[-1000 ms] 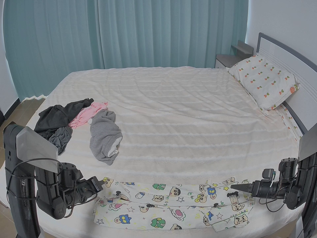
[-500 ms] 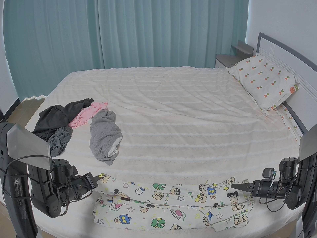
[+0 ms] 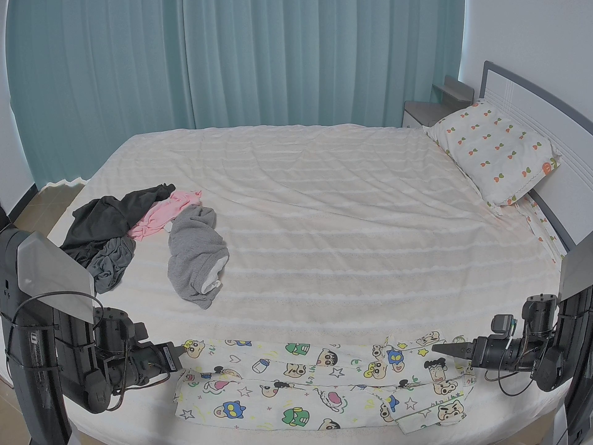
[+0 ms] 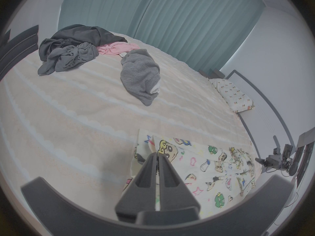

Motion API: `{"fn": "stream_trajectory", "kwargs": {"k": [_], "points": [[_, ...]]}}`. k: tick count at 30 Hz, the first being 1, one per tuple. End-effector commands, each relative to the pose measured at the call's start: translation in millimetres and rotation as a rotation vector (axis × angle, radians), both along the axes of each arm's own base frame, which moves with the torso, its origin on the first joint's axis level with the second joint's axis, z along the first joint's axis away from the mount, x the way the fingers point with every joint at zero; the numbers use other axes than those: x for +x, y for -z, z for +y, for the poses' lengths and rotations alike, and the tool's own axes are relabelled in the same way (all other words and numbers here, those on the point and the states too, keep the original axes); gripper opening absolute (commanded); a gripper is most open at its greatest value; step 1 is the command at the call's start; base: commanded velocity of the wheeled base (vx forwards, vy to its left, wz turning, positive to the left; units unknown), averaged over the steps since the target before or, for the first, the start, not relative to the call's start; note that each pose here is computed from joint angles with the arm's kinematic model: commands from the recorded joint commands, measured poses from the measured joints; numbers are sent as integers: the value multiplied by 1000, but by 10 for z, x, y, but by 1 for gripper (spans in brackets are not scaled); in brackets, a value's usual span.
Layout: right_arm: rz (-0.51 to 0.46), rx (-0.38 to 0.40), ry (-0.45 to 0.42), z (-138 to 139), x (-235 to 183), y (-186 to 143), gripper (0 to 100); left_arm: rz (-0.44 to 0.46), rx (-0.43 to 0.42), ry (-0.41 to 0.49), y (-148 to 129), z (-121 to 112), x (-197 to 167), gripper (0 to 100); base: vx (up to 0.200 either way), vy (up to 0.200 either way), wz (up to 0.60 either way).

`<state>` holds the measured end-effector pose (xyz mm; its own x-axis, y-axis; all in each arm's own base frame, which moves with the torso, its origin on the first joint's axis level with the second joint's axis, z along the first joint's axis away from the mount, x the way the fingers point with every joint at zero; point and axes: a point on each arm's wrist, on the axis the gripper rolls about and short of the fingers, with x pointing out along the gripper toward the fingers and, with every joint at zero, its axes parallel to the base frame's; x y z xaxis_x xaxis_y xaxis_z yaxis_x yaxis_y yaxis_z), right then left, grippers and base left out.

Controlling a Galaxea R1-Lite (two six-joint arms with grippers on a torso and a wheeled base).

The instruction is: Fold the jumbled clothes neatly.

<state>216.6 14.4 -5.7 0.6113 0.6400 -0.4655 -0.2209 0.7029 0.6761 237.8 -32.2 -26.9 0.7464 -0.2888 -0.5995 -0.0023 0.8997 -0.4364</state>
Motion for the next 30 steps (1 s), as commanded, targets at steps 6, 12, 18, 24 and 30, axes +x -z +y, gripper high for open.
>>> {"fn": "stream_trajectory", "kwargs": {"k": [6, 12, 18, 24, 30], "points": [[-3, -1, -1, 0, -18, -6, 100, 48, 39, -2, 183, 52, 2, 0, 0, 0, 0], [-12, -1, -1, 0, -6, -18, 100, 73, 62, 27, 225, 38, -50, 100, 0, 0, 0], [-52, 4, -9, 40, 51, -80, 100, 96, 57, -7, 241, 105, -80, 100, 0, 0, 0], [-110, -5, 23, 94, 348, -48, 100, 112, -49, -8, 208, 326, -131, 100, 0, 0, 0], [-18, -67, 71, 145, 386, 149, 100, 109, -211, 51, 153, 449, -169, 100, 0, 0, 0]]}}
